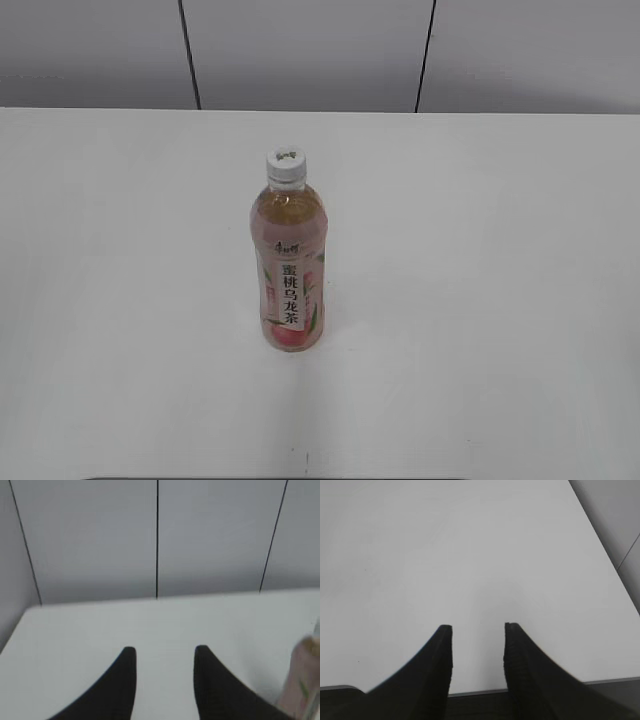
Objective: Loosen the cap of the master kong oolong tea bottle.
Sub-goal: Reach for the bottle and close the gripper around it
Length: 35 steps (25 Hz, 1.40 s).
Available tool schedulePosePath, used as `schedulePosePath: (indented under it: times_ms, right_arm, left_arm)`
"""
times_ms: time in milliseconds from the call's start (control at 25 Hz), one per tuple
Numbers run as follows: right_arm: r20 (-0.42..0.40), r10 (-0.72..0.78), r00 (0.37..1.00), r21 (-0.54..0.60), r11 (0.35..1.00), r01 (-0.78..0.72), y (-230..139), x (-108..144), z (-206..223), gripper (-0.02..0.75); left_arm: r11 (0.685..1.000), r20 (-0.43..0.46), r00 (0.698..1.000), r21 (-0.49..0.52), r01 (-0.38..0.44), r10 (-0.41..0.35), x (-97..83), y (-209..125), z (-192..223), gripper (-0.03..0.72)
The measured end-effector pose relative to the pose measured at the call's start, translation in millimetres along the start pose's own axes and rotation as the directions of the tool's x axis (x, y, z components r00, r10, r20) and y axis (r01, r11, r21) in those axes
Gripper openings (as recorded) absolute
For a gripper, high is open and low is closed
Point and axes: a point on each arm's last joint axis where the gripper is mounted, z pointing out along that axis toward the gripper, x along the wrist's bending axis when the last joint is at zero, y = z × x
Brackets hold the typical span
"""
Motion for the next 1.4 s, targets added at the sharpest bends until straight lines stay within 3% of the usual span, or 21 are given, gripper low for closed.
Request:
schedulePosePath:
  times_ms: [40,120,200,440,640,840,1160,1280,1400]
  right_arm:
    - [0.0,0.0,1.0,0.0,1.0,0.0,0.0,0.0,0.0,0.269]
    - [0.0,0.0,1.0,0.0,1.0,0.0,0.0,0.0,0.0,0.269]
    - [0.0,0.0,1.0,0.0,1.0,0.0,0.0,0.0,0.0,0.269]
    - [0.0,0.0,1.0,0.0,1.0,0.0,0.0,0.0,0.0,0.269]
    - [0.0,0.0,1.0,0.0,1.0,0.0,0.0,0.0,0.0,0.269]
    - [0.0,0.0,1.0,0.0,1.0,0.0,0.0,0.0,0.0,0.269]
    - [0.0,0.0,1.0,0.0,1.0,0.0,0.0,0.0,0.0,0.269]
    - [0.0,0.0,1.0,0.0,1.0,0.0,0.0,0.0,0.0,0.269]
    - [0.0,0.0,1.0,0.0,1.0,0.0,0.0,0.0,0.0,0.269]
  left_arm:
    - [0.997,0.011,1.0,-0.076,0.014,-0.013,-0.9,10.9,3.6,0.247]
    - [0.99,0.033,0.999,-0.135,0.046,-0.042,-2.2,24.8,17.0,0.247]
    - [0.991,0.047,0.997,-0.113,0.074,-0.069,-3.0,31.1,35.8,0.247]
    - [0.987,0.04,0.989,0.082,0.136,-0.14,-3.6,30.3,114.5,0.247]
    - [0.987,0.004,0.987,0.013,0.163,-0.163,0.6,24.3,166.1,0.247]
    - [0.98,-0.023,0.98,0.02,0.196,-0.195,1.0,-5.0,194.2,0.247]
    - [0.967,-0.052,0.967,0.038,0.25,-0.248,-3.7,-77.0,200.9,0.247]
    - [0.976,0.009,0.981,0.106,0.19,-0.192,-14.3,-99.8,202.5,0.247]
    - [0.984,0.135,0.984,0.152,0.098,-0.119,-31.6,-117.0,205.4,0.247]
